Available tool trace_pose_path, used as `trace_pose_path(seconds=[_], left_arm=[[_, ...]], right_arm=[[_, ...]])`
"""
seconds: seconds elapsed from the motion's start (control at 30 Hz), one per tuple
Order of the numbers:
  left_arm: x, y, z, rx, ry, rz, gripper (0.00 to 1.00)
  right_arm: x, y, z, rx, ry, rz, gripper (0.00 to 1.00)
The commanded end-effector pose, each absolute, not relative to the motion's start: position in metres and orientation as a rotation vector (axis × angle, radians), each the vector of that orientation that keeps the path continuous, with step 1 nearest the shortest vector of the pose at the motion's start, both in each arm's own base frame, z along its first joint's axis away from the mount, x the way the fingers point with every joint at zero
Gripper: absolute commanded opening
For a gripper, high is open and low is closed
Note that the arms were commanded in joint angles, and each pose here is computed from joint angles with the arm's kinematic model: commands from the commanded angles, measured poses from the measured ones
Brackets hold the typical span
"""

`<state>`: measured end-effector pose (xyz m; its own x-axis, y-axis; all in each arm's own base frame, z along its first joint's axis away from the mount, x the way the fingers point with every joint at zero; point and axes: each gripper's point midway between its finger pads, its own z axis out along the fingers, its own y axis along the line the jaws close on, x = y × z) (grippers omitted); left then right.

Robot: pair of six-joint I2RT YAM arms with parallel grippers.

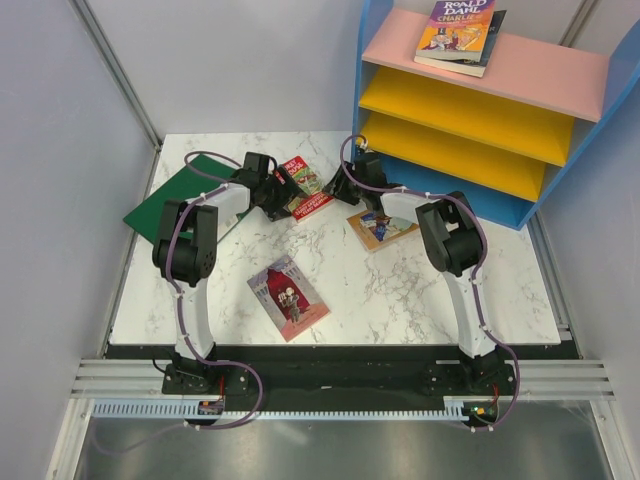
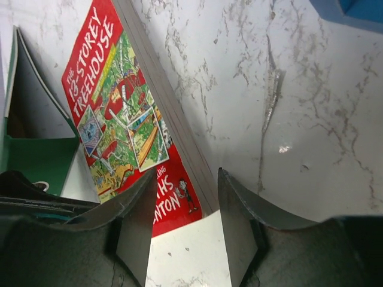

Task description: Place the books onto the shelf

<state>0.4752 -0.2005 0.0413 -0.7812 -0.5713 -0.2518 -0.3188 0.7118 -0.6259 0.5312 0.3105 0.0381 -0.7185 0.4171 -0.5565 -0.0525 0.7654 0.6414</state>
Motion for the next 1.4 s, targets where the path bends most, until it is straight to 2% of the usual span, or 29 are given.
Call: trace_pose_path(seconds=[0.0,0.57,0.73,0.83,0.87,0.97,1.17,1.37], left_arm=[[0.461,-0.189,0.001,-0.699,2.587,-0.681,0.84],[0.45,-0.194,-0.016,-0.677,2.648,-0.717,0.83],[0.448,-0.197,-0.015,-0.66,2.655,-0.738,0.82],[0.446,-0.198,-0.014,-0.658,2.659,-0.749,0.82],[0.445,-0.198,-0.013,-0.657,2.658,-0.752,0.82],[0.442,-0.197,-0.01,-0.655,2.655,-0.753,0.82],[0.427,-0.195,0.015,-0.62,2.623,-0.773,0.82],[0.401,-0.191,0.041,-0.61,2.578,-0.811,0.82]], right_arm=[[0.543,0.309,0.039,0.305,2.2,0.903,0.51],[0.52,0.333,0.076,0.263,2.098,1.044,0.48],[0.51,0.349,0.085,0.196,2.101,1.069,0.42],[0.503,0.36,0.087,0.159,2.109,1.067,0.33],[0.501,0.362,0.089,0.15,2.112,1.07,0.24],[0.491,0.366,0.089,0.127,2.135,1.063,0.15],[0.462,0.348,0.108,0.11,2.137,1.051,0.06],[0.426,0.332,0.13,0.113,2.134,1.077,0.05]])
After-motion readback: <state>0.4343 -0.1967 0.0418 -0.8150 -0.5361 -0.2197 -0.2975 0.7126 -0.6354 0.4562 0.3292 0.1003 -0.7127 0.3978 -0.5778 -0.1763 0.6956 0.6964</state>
